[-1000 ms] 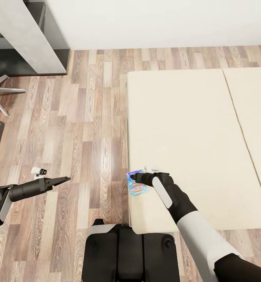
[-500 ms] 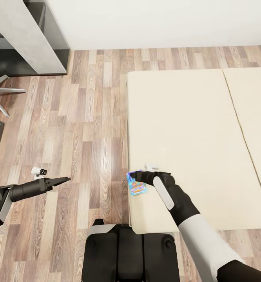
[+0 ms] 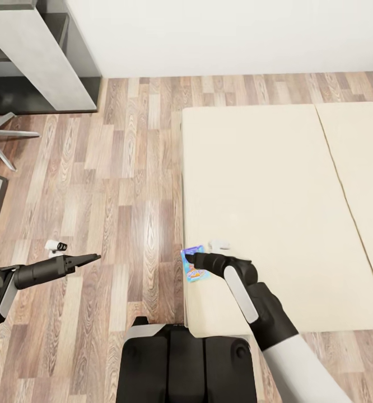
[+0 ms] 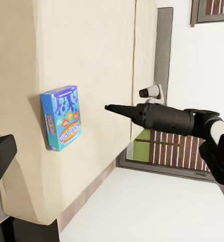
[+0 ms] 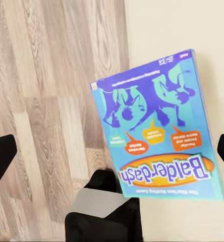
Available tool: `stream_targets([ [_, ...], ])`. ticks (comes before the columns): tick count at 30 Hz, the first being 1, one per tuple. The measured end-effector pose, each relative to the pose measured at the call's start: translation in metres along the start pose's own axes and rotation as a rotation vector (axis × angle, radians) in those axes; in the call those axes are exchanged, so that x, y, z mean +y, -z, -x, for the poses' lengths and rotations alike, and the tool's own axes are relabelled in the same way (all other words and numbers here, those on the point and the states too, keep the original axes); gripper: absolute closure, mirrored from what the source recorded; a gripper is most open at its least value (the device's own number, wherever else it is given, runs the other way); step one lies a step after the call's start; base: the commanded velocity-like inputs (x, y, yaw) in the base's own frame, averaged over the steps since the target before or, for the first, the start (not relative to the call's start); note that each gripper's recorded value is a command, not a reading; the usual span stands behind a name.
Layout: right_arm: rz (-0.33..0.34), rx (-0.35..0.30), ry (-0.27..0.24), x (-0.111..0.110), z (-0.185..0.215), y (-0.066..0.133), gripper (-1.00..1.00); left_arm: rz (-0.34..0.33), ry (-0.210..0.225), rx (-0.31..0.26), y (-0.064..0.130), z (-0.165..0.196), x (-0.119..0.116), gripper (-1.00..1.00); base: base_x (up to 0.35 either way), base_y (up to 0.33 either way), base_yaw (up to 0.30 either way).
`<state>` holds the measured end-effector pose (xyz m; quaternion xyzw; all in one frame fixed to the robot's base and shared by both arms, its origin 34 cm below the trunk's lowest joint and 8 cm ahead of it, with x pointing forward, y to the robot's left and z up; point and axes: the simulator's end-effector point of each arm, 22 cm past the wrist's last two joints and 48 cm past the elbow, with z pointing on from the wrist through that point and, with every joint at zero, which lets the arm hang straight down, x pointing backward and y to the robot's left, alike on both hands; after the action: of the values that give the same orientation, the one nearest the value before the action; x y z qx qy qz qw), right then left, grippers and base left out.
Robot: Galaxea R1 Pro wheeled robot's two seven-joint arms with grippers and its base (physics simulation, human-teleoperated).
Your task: Put all the toys in the child's room - the three board games (two on the bed and one on the table), the two jigsaw puzzles on the table, and the tennis ball on the table - inside the toy box on the table in the child's room.
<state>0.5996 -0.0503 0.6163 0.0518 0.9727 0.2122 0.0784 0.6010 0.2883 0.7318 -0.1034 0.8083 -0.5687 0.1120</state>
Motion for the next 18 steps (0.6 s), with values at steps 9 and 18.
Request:
stream_targets([
  [9, -0.013, 0.028, -0.001, -0.004, -0.019, 0.005, -1.00, 0.005, 0.013, 0.003, 0.003, -0.007, -0.001, -1.00, 0.000, 0.000, 0.000],
  [18, -0.018, 0.030, -0.001, -0.005, -0.022, 0.009, -1.00, 0.019, 0.046, 0.016, 0.010, -0.028, 0.002, -1.00, 0.000, 0.000, 0.000],
])
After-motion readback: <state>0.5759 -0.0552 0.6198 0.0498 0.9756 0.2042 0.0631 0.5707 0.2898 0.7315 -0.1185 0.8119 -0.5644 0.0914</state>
